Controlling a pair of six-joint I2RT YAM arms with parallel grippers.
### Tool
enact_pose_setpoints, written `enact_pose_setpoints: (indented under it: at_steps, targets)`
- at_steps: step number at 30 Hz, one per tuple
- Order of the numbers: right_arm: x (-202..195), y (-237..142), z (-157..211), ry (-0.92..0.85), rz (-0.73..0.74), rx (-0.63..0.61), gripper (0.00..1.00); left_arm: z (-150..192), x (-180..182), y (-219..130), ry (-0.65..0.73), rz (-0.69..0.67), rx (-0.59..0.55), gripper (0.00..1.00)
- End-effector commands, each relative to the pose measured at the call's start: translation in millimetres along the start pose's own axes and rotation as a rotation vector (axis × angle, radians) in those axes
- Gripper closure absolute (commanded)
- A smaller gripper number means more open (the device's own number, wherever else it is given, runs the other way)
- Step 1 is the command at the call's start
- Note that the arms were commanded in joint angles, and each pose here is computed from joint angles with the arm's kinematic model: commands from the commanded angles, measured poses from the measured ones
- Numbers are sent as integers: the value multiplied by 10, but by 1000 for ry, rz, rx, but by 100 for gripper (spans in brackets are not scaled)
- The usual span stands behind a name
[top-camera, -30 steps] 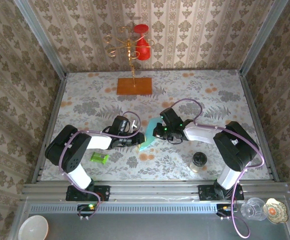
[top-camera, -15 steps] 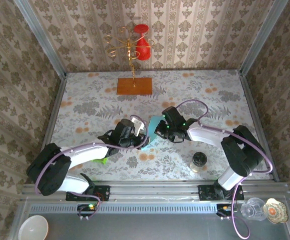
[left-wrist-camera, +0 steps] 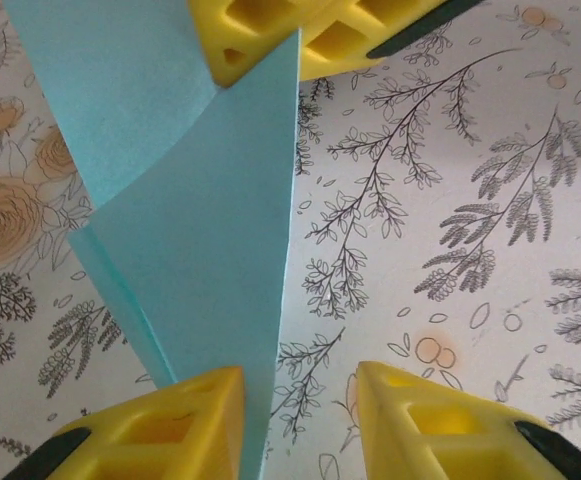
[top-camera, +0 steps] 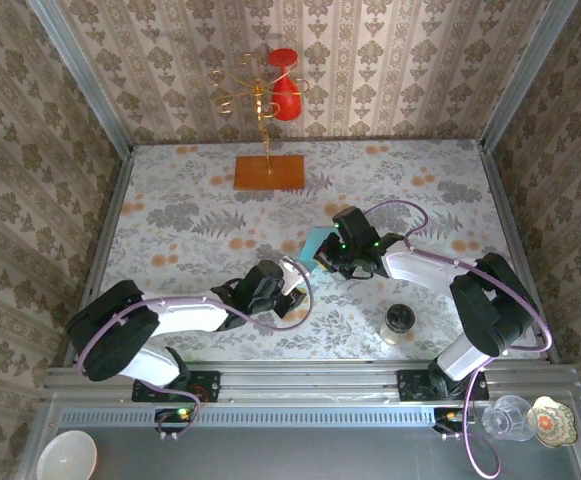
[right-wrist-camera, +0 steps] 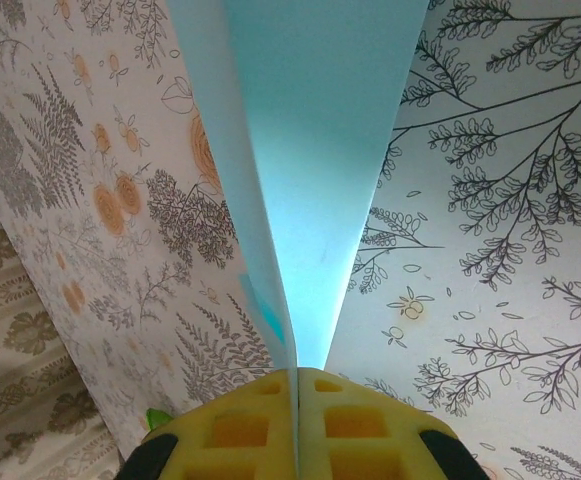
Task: Fold a paper plane with a square sheet of paper (pick it up from the middle)
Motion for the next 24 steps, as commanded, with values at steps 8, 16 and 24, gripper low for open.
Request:
enact_pose_setpoints:
  at_steps: [8,16,24]
  targets:
    - [-35,-93,-2,49,1,24,100,78,60,51,99,-137,-11,72]
    - [-80,-76,-2,50,17,37,98,102,29,52,102,-122,-17,86]
    - [-135,-83,-10,34,41,37,73,150,-37,126,85,-65,-7,92]
Point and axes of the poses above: each hand's point on the last joint's axis, 136 mm out from that joint toward the fingers, its own y axis out along the fingers, its own x axis along the line the jaws close on, z = x × y, the point moved 7 cm from there along -y, back along the fingers, and after that the axes turned 13 degrees about y, right-handed, at the moved point
